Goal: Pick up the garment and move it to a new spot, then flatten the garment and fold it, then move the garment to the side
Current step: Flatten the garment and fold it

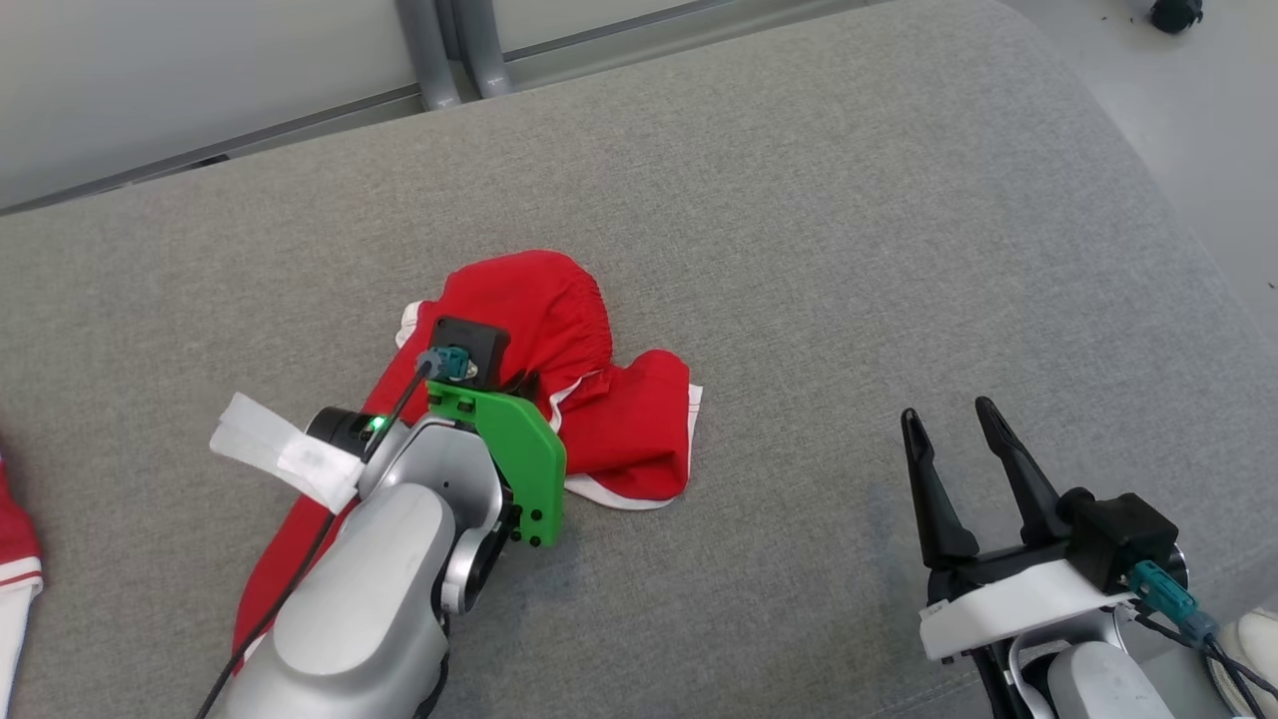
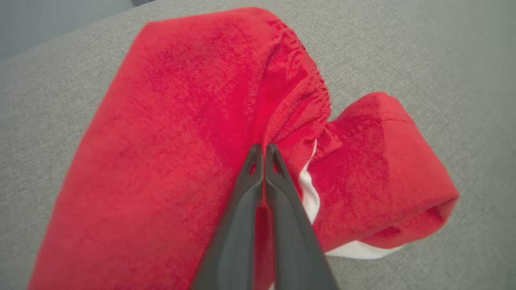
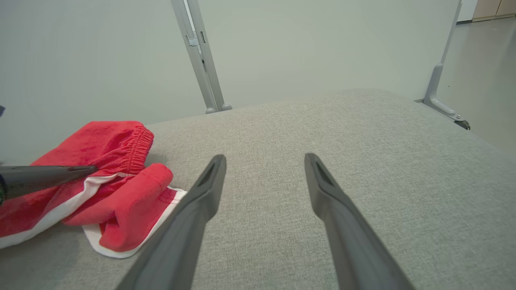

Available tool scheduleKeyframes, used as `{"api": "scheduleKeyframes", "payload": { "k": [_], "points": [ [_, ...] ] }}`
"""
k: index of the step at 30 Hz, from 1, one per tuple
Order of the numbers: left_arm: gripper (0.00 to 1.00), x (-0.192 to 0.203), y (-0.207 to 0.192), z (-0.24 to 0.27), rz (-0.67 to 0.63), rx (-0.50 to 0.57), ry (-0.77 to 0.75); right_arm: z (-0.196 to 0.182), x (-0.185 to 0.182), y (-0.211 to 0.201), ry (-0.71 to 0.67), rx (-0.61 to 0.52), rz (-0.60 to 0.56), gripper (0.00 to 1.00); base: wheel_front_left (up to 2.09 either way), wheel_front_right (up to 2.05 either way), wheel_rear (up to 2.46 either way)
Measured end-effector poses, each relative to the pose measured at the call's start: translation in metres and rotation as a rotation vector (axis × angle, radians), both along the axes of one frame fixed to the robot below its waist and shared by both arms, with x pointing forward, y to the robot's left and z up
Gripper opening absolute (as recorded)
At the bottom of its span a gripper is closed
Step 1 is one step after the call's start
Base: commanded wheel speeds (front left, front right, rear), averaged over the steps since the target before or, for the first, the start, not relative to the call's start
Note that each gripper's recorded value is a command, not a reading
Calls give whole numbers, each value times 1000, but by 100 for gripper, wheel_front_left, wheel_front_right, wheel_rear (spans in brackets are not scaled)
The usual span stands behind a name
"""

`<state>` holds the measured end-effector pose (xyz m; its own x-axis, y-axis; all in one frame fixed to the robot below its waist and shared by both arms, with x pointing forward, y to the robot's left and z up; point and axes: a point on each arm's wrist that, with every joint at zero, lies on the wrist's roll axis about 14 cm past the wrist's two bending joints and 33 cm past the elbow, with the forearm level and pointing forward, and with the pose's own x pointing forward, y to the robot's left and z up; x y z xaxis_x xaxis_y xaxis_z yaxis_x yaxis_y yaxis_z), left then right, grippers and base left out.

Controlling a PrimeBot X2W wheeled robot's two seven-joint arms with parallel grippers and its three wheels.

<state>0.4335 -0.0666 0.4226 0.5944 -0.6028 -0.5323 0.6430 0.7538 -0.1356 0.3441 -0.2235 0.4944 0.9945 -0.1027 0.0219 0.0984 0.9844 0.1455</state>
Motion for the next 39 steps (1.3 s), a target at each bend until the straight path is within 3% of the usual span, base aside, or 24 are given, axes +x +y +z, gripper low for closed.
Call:
{"api": "scheduleKeyframes", "payload": {
  "k": [6, 10, 19, 25, 32, 37, 38, 39],
  "points": [
    [0, -7, -22, 48, -28, -200, 9, 0, 7, 9, -6, 1, 32, 100, 0, 0, 0],
    [0, -27, -39, 91, -122, -319, 3, 0, 10, 16, -5, -1, 54, 100, 0, 0, 0],
    [0, -90, -58, 110, -307, -390, 142, 0, 12, 20, -6, -1, 68, 100, 0, 0, 0],
    [0, -94, -63, 76, -285, -343, 223, -3, 12, 14, 6, -6, 50, 100, 0, 0, 0],
    [0, -75, -32, -3, -222, -63, 235, -7, 7, 1, 23, -13, 8, 100, 0, 0, 0],
    [0, -53, -15, -9, -143, -41, 201, -11, 7, -1, 35, -12, 4, 100, 0, 0, 0],
    [4, -44, -11, -7, -113, -42, 176, -12, 8, 1, 37, -11, 9, 100, 0, 0, 0],
    [31, -37, -8, -5, -92, -38, 151, -12, 9, 3, 36, -9, 16, 100, 0, 0, 0]
  ]
}}
